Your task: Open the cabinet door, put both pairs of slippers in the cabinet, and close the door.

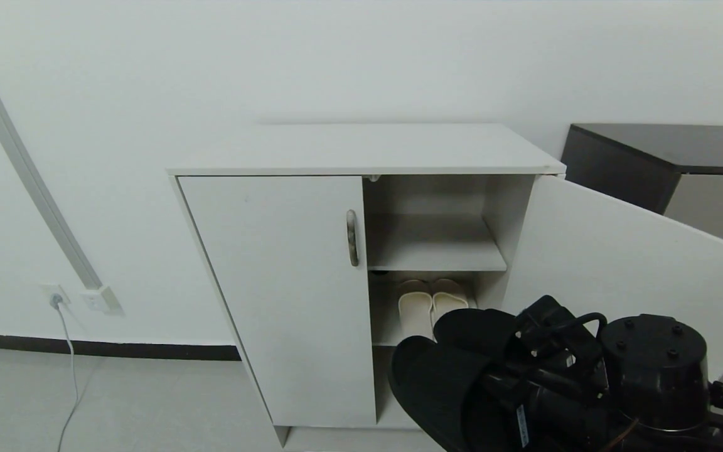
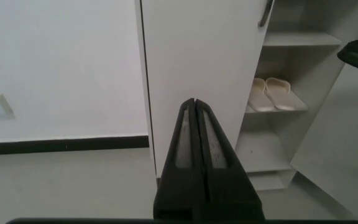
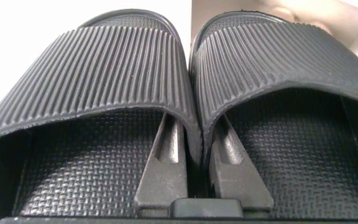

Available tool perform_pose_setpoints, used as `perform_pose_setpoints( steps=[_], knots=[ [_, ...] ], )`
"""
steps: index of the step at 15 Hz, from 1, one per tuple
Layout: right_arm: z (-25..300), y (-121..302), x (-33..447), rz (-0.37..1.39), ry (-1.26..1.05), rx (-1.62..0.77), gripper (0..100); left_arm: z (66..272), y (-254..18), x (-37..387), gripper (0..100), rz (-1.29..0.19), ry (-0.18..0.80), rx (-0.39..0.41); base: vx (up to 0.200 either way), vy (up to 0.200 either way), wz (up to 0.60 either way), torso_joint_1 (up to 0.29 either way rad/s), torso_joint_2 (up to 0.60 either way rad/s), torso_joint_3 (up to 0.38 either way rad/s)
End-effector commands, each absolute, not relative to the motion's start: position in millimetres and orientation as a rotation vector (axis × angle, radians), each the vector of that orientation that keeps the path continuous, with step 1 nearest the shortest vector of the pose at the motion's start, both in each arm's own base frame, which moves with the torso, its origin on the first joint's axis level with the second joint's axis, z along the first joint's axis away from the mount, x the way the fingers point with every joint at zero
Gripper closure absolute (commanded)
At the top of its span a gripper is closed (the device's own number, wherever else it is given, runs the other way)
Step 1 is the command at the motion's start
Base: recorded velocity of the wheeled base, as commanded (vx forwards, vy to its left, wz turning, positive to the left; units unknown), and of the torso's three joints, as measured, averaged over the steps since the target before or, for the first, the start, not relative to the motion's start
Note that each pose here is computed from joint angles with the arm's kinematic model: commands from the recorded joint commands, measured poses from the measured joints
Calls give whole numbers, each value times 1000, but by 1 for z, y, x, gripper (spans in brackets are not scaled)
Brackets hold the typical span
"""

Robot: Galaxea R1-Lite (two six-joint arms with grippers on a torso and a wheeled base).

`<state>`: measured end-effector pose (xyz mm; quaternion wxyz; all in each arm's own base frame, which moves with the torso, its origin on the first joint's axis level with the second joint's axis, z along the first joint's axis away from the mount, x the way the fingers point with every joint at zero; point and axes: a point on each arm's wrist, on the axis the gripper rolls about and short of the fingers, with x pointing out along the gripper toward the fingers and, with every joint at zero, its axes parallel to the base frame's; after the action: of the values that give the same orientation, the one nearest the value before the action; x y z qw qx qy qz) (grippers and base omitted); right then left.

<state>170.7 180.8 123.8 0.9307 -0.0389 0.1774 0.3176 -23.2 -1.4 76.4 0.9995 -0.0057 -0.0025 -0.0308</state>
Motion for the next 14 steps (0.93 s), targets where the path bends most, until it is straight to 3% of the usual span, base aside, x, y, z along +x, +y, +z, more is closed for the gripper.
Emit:
perform_pose_setpoints(
  steps=[1,7,14],
  knots=[
    [123,181,171,650,365,-81,100,76,-1,-23,100,-61,-4,-12,0,0,0,-95,447,344],
    [120,183,171,654,374,-88,100,76,-1,-23,100,-61,-4,-11,0,0,0,-52,418,357],
    [110,177,163,678,369,-176,100,76,-1,-23,100,-61,-4,-11,0,0,0,-3,30,23]
  ],
)
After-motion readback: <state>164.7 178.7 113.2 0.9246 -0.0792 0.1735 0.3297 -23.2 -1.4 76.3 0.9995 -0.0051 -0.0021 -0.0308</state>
